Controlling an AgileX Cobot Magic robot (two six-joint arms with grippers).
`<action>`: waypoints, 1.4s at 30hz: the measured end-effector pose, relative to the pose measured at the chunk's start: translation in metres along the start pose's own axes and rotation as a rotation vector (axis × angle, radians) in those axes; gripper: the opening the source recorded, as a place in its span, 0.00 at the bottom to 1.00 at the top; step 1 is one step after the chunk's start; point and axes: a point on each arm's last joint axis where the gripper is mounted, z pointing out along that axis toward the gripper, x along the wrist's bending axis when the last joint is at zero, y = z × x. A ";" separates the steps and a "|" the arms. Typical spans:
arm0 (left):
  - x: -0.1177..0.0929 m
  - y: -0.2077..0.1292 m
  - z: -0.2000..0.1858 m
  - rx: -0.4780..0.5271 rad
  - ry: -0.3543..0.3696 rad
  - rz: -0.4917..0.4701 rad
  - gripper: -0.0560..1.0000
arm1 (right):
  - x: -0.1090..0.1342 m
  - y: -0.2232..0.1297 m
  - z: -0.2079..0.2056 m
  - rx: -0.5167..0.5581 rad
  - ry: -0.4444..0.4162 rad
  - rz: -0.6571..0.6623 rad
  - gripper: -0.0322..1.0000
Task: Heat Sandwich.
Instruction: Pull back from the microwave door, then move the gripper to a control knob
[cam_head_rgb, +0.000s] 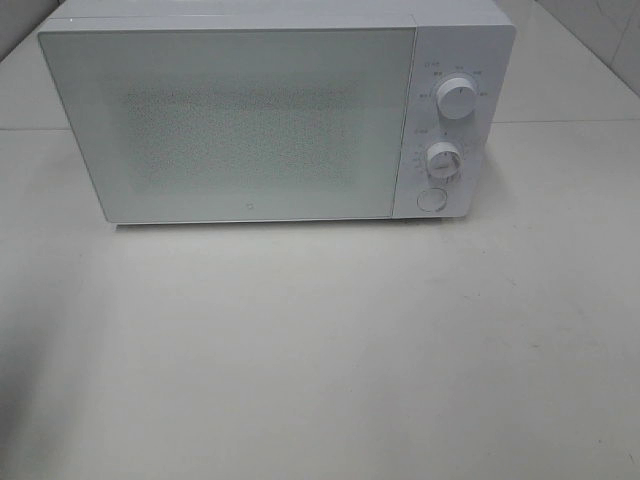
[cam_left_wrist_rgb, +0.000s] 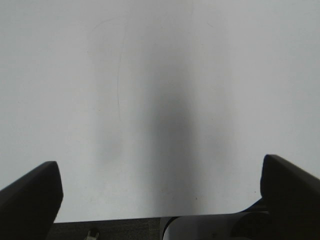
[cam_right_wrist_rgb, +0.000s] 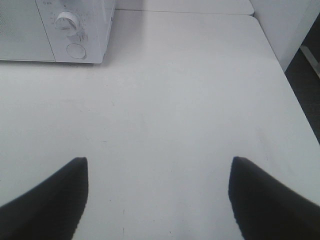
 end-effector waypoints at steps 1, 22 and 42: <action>-0.001 -0.009 -0.004 -0.022 -0.005 -0.001 0.99 | 0.000 0.000 0.000 0.000 0.000 0.000 0.76; -0.010 -0.087 -0.054 -0.371 0.001 0.043 0.99 | 0.000 0.000 0.000 0.000 0.000 0.000 0.76; -0.014 -0.127 -0.079 -0.668 0.011 0.077 0.99 | 0.000 0.000 0.000 0.000 0.000 0.000 0.76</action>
